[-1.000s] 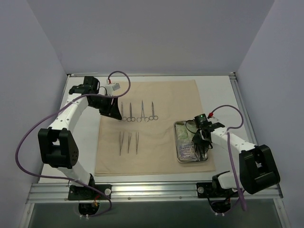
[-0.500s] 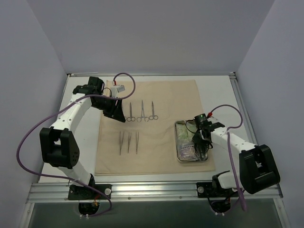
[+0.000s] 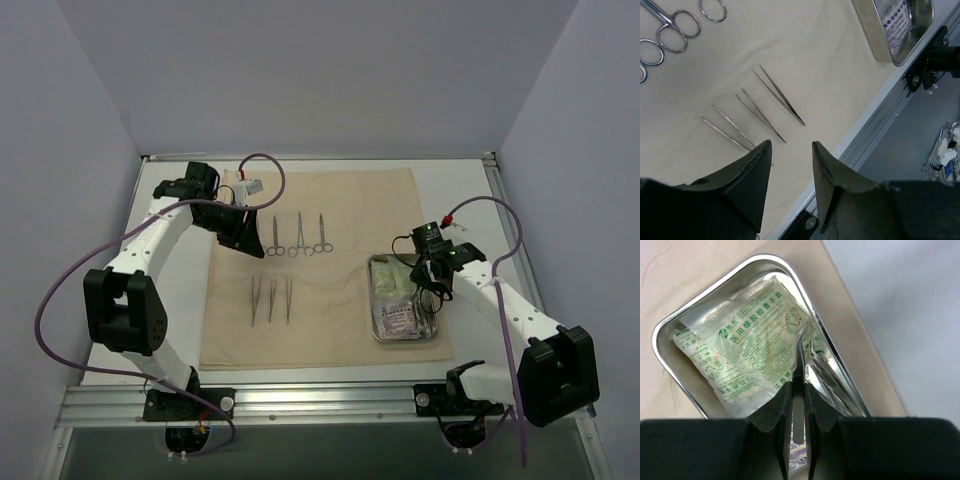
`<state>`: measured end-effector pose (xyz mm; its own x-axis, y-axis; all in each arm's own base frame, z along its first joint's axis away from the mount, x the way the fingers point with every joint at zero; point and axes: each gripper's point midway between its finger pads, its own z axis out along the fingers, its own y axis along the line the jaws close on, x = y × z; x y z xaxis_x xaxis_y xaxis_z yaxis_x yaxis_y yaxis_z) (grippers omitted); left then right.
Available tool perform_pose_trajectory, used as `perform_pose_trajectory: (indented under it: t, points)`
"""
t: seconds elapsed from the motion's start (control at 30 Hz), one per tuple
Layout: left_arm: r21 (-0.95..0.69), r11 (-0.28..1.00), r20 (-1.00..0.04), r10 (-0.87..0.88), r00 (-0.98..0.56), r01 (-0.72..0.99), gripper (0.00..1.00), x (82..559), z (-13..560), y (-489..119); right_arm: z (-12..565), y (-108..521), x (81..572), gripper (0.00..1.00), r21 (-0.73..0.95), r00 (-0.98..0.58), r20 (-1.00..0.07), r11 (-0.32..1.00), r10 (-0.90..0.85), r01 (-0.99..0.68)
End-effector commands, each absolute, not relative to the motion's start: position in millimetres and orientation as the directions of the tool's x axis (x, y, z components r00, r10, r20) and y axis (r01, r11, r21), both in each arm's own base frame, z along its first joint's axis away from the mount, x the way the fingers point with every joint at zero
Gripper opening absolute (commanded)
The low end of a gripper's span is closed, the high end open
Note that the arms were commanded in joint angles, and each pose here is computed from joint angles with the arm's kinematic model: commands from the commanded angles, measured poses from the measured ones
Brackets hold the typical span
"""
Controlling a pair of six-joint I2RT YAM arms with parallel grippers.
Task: Open and lay out the surgical kit
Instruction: Pick up the medical item from the container, then place the medical item in the surgical kit.
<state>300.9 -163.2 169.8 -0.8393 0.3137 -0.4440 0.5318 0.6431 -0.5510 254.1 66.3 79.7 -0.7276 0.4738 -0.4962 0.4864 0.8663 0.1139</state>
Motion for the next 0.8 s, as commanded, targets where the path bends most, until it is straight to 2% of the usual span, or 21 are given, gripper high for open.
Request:
perform_pose_trajectory:
  t: [0.0, 0.27, 0.4, 0.43, 0.57, 0.77]
  points:
    - [-0.543, 0.616, -0.494, 0.315, -0.81, 0.57, 0.47, 306.8, 186.0, -166.2, 91.1, 53.0, 249.3, 0.0, 0.016, -0.741, -0.524, 0.875, 0.419, 0.483]
    - [-0.555, 0.587, -0.505, 0.324, -0.8, 0.589, 0.5, 303.4, 191.2, -169.0, 146.7, 69.2, 264.7, 0.0, -0.079, -0.712, -0.64, 0.897, 0.289, 0.435]
    - [-0.576, 0.545, -0.515, 0.337, -0.788, 0.609, 0.5, 295.6, 201.0, -172.2, 178.5, 137.6, 278.2, 0.0, -0.051, -0.645, -0.744, 0.949, 0.173, 0.312]
    - [-0.58, 0.525, -0.525, 0.342, -0.779, 0.622, 0.51, 293.5, 204.2, -173.7, 186.1, 171.4, 276.7, 0.0, -0.033, -0.634, -0.766, 0.976, 0.112, 0.213]
    - [-0.577, 0.476, -0.57, 0.348, -0.745, 0.663, 0.51, 285.9, 223.2, -178.7, 218.3, 263.3, 303.8, 0.0, 0.289, -0.517, -0.816, 0.957, 0.259, 0.023]
    - [-0.502, 0.466, -0.64, 0.365, -0.676, 0.728, 0.59, 278.9, 242.4, -189.2, 252.3, 309.9, 333.4, 0.0, 0.473, -0.419, -0.804, 0.881, 0.422, -0.019]
